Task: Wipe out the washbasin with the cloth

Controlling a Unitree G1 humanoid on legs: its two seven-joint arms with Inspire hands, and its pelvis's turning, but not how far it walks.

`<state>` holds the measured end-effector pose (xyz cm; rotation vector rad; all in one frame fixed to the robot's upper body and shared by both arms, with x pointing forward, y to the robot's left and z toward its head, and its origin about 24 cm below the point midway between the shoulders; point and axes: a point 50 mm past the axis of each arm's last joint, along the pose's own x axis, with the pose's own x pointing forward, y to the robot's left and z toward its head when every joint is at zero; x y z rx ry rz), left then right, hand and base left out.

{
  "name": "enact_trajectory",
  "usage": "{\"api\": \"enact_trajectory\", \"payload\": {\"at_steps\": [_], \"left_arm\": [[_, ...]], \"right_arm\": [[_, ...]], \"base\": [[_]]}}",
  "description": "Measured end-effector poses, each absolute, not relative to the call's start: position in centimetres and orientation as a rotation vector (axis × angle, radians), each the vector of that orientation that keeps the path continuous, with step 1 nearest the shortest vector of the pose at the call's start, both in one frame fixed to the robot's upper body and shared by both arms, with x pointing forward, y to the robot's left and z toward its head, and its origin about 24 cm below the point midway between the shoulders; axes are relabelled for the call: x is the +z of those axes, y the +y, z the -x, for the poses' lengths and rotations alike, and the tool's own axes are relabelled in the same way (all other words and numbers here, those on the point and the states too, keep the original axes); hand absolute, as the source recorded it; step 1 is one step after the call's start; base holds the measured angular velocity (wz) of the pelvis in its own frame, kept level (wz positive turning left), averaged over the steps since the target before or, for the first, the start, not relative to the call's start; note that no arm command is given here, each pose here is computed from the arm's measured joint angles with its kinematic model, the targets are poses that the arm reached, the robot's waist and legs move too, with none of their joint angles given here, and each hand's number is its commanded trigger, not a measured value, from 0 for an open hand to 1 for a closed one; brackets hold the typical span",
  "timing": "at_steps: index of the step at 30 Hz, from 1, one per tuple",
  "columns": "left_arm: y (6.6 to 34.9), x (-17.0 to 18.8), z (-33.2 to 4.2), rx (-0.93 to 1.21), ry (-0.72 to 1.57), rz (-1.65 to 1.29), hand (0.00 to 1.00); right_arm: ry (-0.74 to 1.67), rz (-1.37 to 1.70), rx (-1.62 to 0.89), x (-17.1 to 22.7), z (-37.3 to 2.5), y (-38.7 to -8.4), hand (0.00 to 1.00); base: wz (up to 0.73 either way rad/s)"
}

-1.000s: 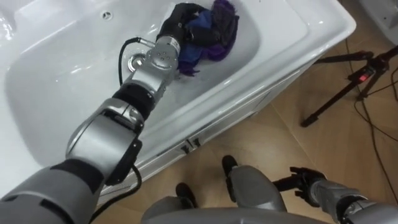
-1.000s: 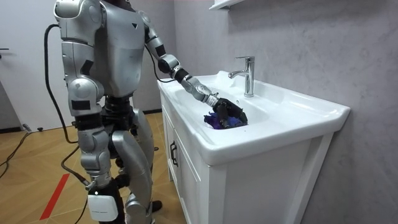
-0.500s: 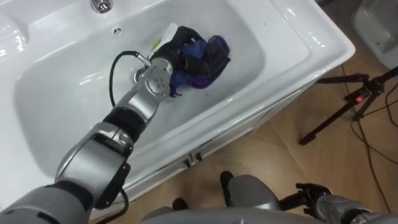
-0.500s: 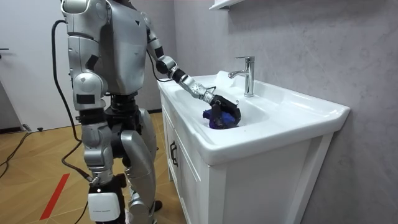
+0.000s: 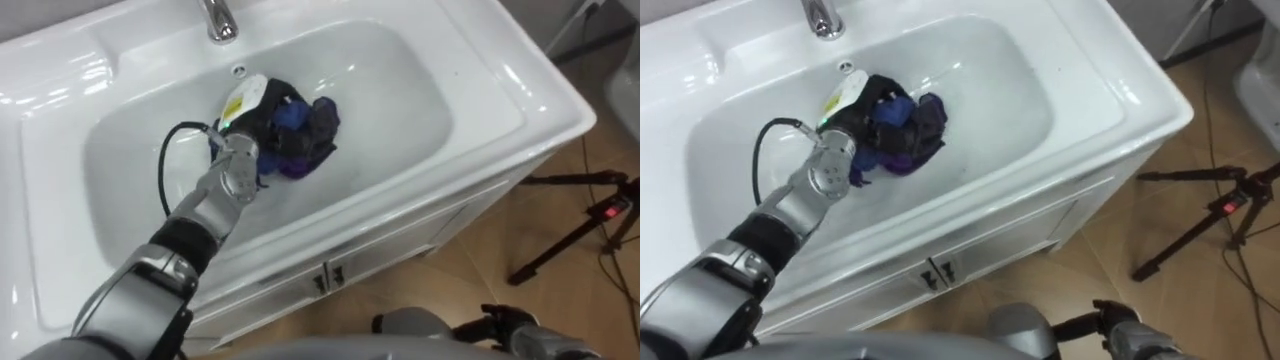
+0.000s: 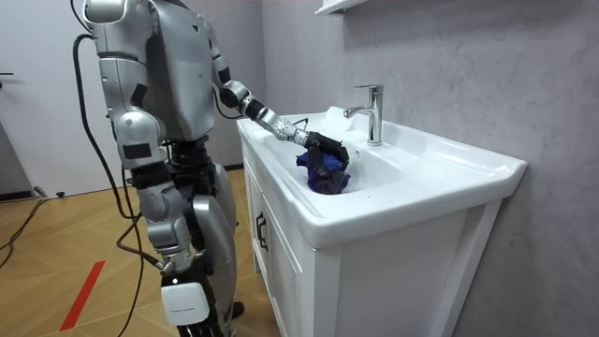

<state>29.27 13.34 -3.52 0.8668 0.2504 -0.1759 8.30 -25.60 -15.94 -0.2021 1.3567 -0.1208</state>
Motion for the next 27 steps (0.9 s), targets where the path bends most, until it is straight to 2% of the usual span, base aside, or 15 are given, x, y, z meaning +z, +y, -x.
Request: {"api": "enact_trajectory", "payload": {"at_steps": [12, 20, 27], "left_arm": [[14.5, -4.0, -27.2, -0.147, 0.222, -0.957, 1.0], [18.1, -5.1, -25.5, -0.074, 0.287, -1.1, 1.0], [19.2, -4.3, -25.9, 0.017, 0.229, -1.16, 1.0]], "right_arm": [[1.362, 0.156, -0.155, -16.2, -7.6, -25.1, 0.0], [1.38, 0.187, -0.158, -16.2, -7.0, -25.6, 0.0], [1.404, 0.22, -0.144, -16.2, -6.1, -26.0, 0.0]], "base": [[0.02], [0.03], [0.05]]}}
